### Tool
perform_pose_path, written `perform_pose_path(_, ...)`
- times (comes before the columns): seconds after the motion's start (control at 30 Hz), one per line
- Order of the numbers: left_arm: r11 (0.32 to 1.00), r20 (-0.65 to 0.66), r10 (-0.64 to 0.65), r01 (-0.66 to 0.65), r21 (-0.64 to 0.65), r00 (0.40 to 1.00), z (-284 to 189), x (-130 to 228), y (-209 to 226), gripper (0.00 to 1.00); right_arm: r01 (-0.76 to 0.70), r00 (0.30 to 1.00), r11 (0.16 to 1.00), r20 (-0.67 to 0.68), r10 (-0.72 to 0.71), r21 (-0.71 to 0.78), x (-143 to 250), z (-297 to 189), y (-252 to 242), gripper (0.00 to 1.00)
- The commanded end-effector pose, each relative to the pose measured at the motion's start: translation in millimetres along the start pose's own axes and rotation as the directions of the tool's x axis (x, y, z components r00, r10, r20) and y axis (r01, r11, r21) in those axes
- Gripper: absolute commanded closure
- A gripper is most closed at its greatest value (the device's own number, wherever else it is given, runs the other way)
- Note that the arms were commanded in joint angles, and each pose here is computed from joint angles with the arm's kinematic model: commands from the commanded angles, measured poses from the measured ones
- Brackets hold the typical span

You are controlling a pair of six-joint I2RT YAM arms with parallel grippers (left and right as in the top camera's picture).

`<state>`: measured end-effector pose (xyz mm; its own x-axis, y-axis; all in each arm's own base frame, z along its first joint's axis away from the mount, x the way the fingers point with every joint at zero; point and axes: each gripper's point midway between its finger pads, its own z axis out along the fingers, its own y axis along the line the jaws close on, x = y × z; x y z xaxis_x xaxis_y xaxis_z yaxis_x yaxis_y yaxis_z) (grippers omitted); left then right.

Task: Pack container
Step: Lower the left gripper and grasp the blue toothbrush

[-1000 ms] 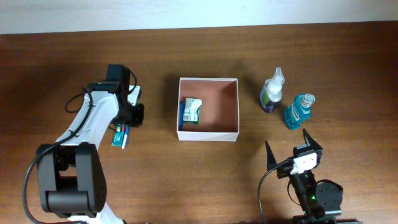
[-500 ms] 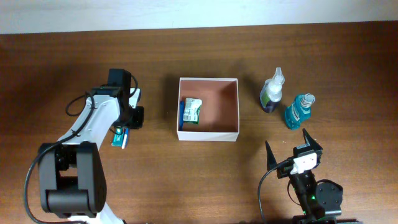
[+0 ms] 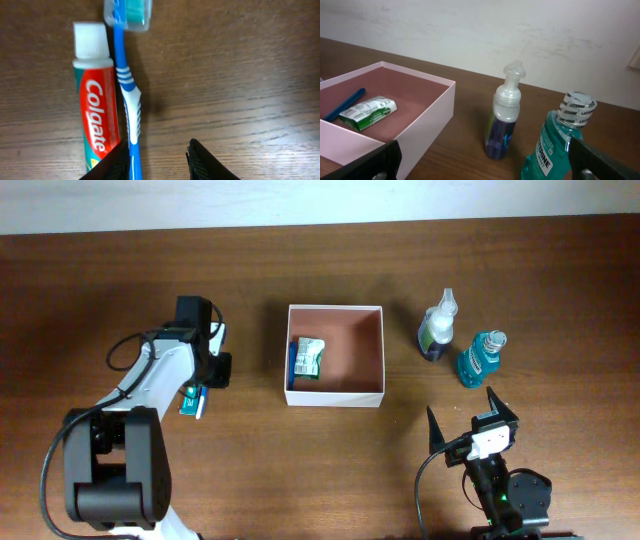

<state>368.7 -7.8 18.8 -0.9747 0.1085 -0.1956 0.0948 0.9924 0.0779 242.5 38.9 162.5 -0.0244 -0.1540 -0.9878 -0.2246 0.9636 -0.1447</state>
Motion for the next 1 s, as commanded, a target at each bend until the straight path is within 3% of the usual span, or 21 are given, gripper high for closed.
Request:
perform_pose_path(0.0,1.0,-0.003,0.005,-0.005,-0.012,1.0,4.0,6.1,2.7,0.61,-0.005,1.0,1.0,-0.003,0.005,0.01,2.4,0.0,-2.0,0.02)
perform_pose_path(0.8,0.999,0.027,0.004,-0.003,-0.037,1.0,23.4,15.3,4.7,0.62,-0.005,1.0,1.0,-0.003,0.005,0.01,2.4,0.0,-2.0,0.02)
perform_pose_path(0.97,0.999,0.026,0.004,-0.003,-0.037,1.0,23.4,15.5,4.7,0.73,-0.005,1.0,1.0,-0.003,0.005,0.01,2.5,0.0,-2.0,0.02)
